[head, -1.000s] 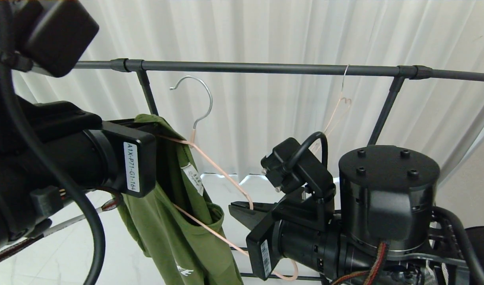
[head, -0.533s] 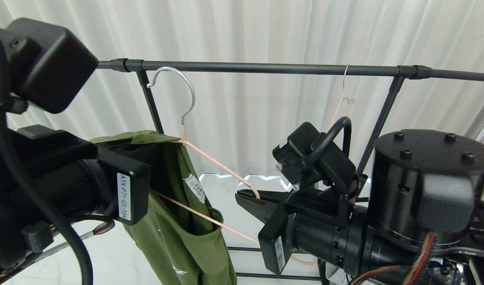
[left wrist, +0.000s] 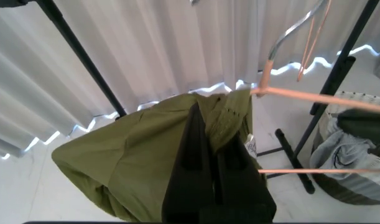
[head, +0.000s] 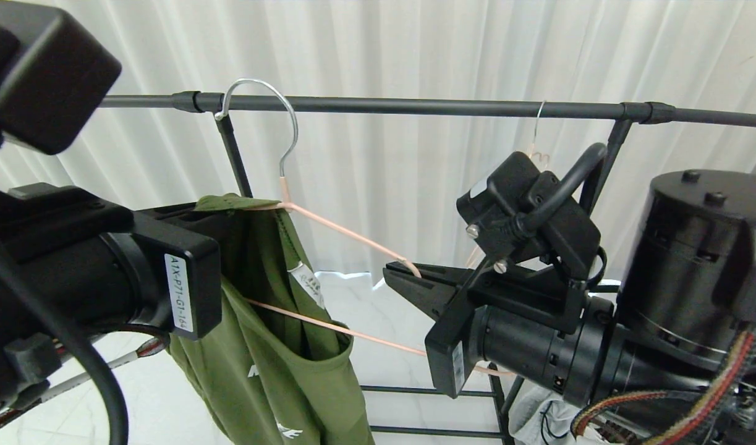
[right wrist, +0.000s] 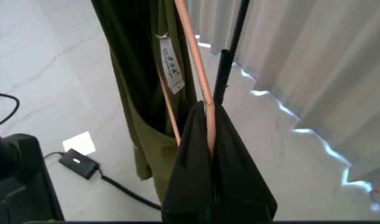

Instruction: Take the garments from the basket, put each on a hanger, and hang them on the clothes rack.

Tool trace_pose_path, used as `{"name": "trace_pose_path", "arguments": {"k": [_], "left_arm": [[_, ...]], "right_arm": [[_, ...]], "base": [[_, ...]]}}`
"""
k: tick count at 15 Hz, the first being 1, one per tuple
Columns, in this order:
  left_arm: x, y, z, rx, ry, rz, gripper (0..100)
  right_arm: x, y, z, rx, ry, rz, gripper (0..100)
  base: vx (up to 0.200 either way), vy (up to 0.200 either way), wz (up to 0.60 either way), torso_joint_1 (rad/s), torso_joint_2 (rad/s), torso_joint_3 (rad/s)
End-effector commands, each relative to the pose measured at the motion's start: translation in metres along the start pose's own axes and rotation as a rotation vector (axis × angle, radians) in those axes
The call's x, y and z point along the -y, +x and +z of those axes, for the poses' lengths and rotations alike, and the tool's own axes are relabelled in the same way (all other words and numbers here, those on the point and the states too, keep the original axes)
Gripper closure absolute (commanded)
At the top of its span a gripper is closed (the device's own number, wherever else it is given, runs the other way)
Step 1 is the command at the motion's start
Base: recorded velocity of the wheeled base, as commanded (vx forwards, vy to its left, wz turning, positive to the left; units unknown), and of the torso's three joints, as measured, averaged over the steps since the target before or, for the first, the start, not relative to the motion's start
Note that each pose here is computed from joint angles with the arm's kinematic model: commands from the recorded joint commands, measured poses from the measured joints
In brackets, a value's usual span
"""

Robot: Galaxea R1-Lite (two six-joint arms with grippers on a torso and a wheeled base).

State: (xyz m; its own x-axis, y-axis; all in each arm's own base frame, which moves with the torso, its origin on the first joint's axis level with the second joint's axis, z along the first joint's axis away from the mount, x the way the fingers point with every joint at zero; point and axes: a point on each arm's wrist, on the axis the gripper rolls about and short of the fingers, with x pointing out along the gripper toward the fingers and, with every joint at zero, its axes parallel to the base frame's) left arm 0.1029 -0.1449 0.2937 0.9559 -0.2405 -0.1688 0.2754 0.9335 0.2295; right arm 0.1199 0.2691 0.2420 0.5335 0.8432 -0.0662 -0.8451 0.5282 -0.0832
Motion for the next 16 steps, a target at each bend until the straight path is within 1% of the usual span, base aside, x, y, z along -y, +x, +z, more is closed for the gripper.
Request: {"name": "trace_pose_path", "arguments": {"k": [1, 4, 5, 10, 13, 14, 15, 16], "left_arm": [[0.000, 0.000, 0.000, 0.000, 0.009, 0.000, 100], [-0.001, -0.001, 0.000, 0.002, 0.019, 0.000, 100], [-0.001, -0.001, 0.000, 0.004, 0.016, 0.001, 0], [-0.010, -0.010, -0.001, 0.020, 0.006, 0.000, 0], [-0.015, -0.018, -0.011, 0.018, 0.012, -0.007, 0], [-0.017, -0.020, -0.013, 0.020, 0.013, -0.009, 0], [-0.022, -0.025, -0.014, 0.029, 0.023, -0.009, 0], [-0.028, -0.031, -0.015, 0.047, 0.056, -0.013, 0]], "right_arm": [[0.002, -0.001, 0.003, 0.017, 0.001, -0.007, 100], [0.002, -0.002, 0.007, 0.050, -0.025, -0.011, 100], [0.002, -0.002, 0.008, 0.056, -0.031, -0.012, 100], [0.004, -0.010, 0.016, 0.089, -0.078, -0.021, 100], [0.012, -0.013, 0.019, 0.108, -0.102, -0.057, 100], [0.013, -0.013, 0.021, 0.129, -0.107, -0.067, 100], [0.015, -0.015, 0.021, 0.145, -0.107, -0.075, 100], [0.018, -0.019, 0.021, 0.150, -0.109, -0.086, 100]], "base": [[0.000, 0.000, 0.00, 0.000, 0.00, 0.000], [0.000, 0.000, 0.00, 0.000, 0.00, 0.000], [0.000, 0.000, 0.00, 0.000, 0.00, 0.000], [0.000, 0.000, 0.00, 0.000, 0.00, 0.000], [0.000, 0.000, 0.00, 0.000, 0.00, 0.000], [0.000, 0.000, 0.00, 0.000, 0.00, 0.000], [0.000, 0.000, 0.00, 0.000, 0.00, 0.000], [0.000, 0.000, 0.00, 0.000, 0.00, 0.000]]}}
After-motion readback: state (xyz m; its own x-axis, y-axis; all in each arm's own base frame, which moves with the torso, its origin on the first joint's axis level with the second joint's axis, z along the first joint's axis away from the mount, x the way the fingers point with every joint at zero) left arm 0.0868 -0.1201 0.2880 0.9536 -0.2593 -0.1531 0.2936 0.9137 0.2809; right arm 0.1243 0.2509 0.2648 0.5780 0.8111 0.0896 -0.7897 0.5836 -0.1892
